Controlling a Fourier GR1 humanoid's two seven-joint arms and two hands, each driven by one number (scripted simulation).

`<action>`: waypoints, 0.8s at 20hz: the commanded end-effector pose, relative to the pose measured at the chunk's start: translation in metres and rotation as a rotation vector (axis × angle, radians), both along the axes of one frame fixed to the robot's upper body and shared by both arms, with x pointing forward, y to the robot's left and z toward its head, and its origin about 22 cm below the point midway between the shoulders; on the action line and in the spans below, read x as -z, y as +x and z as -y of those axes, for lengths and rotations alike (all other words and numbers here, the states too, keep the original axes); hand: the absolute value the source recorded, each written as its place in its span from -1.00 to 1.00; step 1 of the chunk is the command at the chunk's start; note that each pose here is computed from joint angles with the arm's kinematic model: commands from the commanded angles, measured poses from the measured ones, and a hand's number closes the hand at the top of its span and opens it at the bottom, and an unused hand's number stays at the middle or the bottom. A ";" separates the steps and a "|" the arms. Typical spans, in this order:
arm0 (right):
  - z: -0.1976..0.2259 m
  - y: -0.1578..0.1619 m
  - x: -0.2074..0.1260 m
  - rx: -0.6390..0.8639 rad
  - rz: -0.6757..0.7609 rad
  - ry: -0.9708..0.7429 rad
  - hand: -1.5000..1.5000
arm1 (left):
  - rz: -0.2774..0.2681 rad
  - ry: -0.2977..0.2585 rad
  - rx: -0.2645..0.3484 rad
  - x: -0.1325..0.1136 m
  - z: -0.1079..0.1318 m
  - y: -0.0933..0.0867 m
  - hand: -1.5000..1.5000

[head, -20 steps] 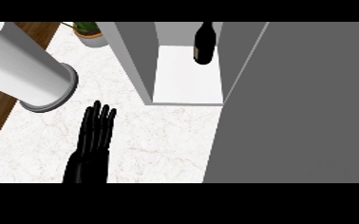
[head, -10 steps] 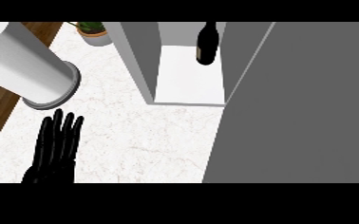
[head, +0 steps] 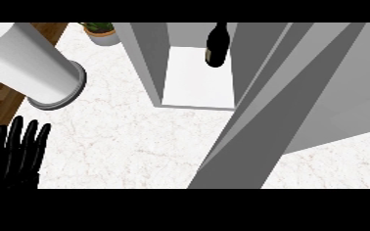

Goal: Pick up the wine, place it into the cabinet and close the cabinet

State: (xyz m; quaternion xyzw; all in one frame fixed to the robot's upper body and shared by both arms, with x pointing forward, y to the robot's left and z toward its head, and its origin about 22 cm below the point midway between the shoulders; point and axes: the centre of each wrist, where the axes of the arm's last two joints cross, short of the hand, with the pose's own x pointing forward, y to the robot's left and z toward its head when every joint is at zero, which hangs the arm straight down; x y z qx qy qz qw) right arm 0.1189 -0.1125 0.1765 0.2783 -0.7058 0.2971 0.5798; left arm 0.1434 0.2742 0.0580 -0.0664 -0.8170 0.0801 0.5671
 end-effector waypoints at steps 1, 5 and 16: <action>-0.034 -0.005 -0.013 -0.086 0.011 0.045 1.00 | 0.005 -0.003 0.012 -0.008 -0.024 -0.004 -1.00; -0.061 0.018 -0.016 -0.047 0.043 0.025 1.00 | 0.010 -0.010 0.030 -0.008 -0.038 0.001 -1.00; -0.125 0.111 -0.069 0.031 0.026 -0.017 1.00 | 0.048 -0.012 0.055 -0.030 -0.075 0.002 -1.00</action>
